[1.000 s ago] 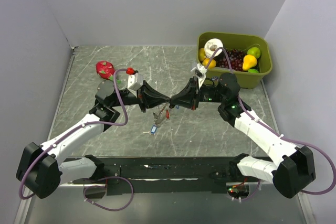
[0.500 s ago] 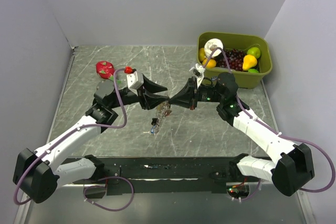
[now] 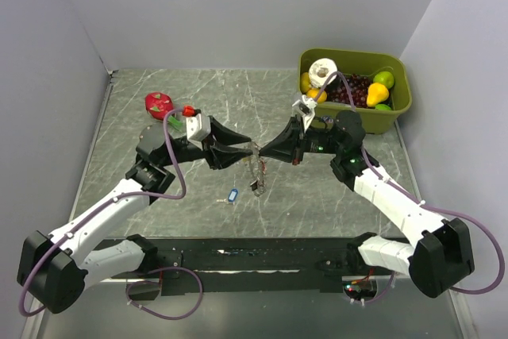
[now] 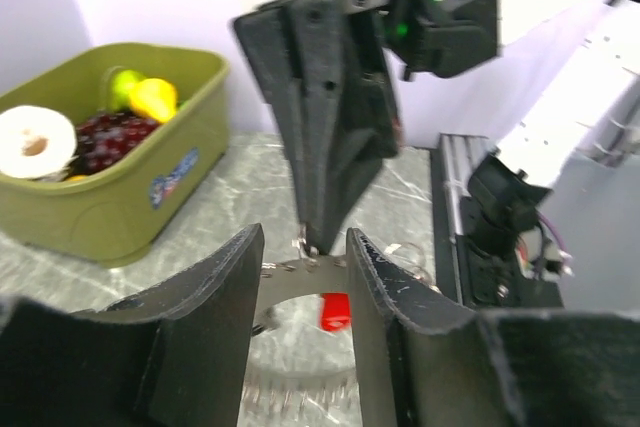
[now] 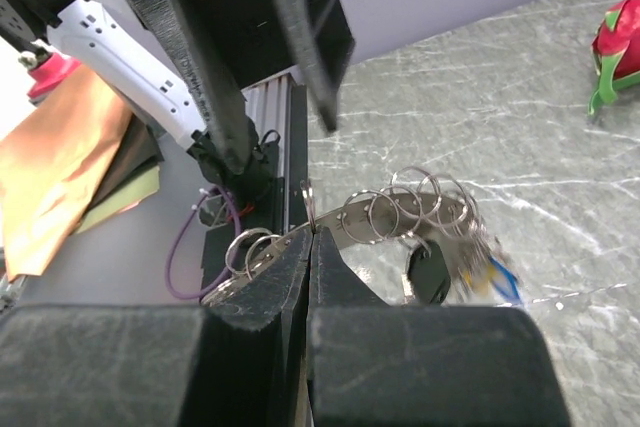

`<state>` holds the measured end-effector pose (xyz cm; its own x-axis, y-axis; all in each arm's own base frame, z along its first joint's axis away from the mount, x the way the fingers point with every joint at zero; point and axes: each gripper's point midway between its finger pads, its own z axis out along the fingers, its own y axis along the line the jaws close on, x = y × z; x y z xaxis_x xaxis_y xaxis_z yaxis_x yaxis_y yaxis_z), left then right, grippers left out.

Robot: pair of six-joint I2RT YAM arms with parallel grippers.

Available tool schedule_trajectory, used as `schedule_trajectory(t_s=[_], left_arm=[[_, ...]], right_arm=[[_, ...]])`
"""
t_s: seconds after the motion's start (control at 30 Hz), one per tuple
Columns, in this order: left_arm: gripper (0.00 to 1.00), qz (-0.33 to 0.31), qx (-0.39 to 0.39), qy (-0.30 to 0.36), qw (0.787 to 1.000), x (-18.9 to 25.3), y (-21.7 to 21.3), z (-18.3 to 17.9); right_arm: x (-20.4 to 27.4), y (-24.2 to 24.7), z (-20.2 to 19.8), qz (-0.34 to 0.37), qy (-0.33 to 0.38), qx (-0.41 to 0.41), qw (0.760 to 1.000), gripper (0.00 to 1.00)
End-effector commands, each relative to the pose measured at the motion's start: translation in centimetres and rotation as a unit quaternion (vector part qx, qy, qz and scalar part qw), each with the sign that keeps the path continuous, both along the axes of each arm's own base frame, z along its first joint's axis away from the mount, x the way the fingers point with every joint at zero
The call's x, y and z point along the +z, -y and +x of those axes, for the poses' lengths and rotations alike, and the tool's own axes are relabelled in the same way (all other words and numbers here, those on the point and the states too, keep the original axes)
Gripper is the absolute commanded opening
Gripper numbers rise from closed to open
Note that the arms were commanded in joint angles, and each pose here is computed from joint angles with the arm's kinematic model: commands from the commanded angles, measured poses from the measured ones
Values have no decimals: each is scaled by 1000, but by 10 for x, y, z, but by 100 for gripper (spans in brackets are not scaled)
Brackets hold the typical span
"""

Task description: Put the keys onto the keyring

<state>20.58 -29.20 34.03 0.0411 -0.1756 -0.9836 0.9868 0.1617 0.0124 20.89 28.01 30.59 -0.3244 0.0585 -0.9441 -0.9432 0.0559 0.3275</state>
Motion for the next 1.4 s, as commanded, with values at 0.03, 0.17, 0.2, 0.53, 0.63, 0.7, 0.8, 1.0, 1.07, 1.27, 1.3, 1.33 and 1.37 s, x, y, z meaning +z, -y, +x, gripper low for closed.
schedule_trajectory(t_s=[0.03,0.17,0.2,0.53,0.63,0.7,0.8,1.0,1.07,1.27,1.3,1.33,1.37], left_arm=[[43,5,-77,13,997,3,3,-25],[40,-10,-91,18,996,8,2,-32],[39,-12,-89,17,996,8,2,-32],[28,-21,-109,-12,994,20,10,-28],[28,-28,-111,-12,993,25,11,-29],[28,-34,-104,-7,994,28,13,-29],[30,-34,-92,-7,995,28,17,-25],[32,-42,-100,3,994,32,19,-30],[31,-40,-100,5,994,33,21,-31],[31,-33,-100,-8,994,31,28,-28],[30,-32,-99,-11,995,29,29,-26],[30,-31,-98,-15,995,28,30,-25],[29,-30,-99,-18,994,27,32,-24]], right_arm=[[36,11,-15,52,59,30,996,0],[40,16,-24,64,48,61,995,0],[43,18,-26,67,52,64,994,0],[52,22,-34,85,54,94,990,0],[53,22,-33,85,44,95,991,0],[52,22,-32,82,42,87,992,0],[53,22,-29,83,51,74,992,0],[50,21,-25,80,46,62,994,0],[51,21,-25,82,46,62,994,0],[50,21,-23,82,42,57,994,0],[48,21,-21,80,37,56,995,0],[48,21,-21,80,37,56,995,0],[48,21,-22,81,39,56,994,0]])
